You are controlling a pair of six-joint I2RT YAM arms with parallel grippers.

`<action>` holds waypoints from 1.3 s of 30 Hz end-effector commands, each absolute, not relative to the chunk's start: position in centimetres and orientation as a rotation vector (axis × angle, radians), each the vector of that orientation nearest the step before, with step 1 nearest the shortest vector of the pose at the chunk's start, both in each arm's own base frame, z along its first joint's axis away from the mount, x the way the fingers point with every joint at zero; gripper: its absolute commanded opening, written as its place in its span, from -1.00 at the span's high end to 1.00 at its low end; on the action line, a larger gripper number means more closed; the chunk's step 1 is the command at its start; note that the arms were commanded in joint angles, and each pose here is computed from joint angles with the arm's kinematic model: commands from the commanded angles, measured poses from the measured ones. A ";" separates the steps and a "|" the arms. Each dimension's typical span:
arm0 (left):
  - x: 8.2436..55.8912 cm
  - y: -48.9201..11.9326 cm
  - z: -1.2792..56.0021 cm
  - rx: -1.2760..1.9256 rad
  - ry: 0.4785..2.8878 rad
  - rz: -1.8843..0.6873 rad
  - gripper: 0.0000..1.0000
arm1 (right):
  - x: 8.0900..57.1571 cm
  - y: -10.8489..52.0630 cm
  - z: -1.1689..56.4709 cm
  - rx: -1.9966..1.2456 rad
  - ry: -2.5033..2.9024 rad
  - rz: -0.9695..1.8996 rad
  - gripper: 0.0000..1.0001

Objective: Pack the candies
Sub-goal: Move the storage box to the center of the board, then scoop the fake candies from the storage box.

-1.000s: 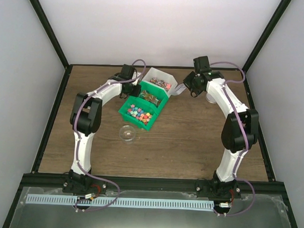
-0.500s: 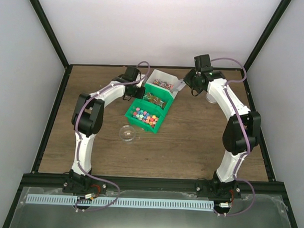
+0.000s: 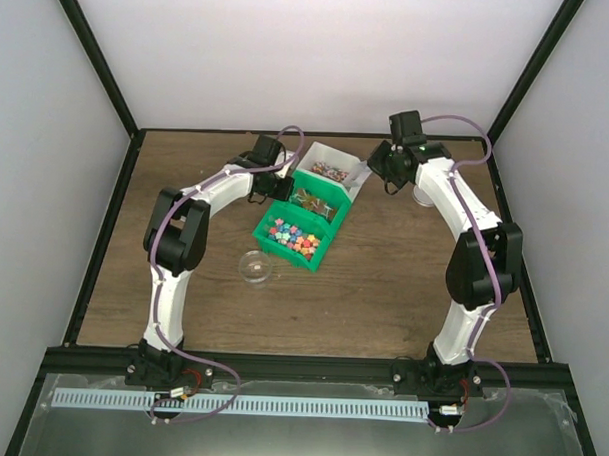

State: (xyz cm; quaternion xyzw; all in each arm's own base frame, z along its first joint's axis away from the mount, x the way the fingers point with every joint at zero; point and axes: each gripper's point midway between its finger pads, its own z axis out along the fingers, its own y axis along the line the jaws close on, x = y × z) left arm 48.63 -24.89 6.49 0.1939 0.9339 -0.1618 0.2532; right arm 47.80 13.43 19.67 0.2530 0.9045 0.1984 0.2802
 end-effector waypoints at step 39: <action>43.1 -28.7 0.5 0.695 2.727 -0.630 0.92 | 47.2 16.4 8.0 0.426 2.689 0.595 0.99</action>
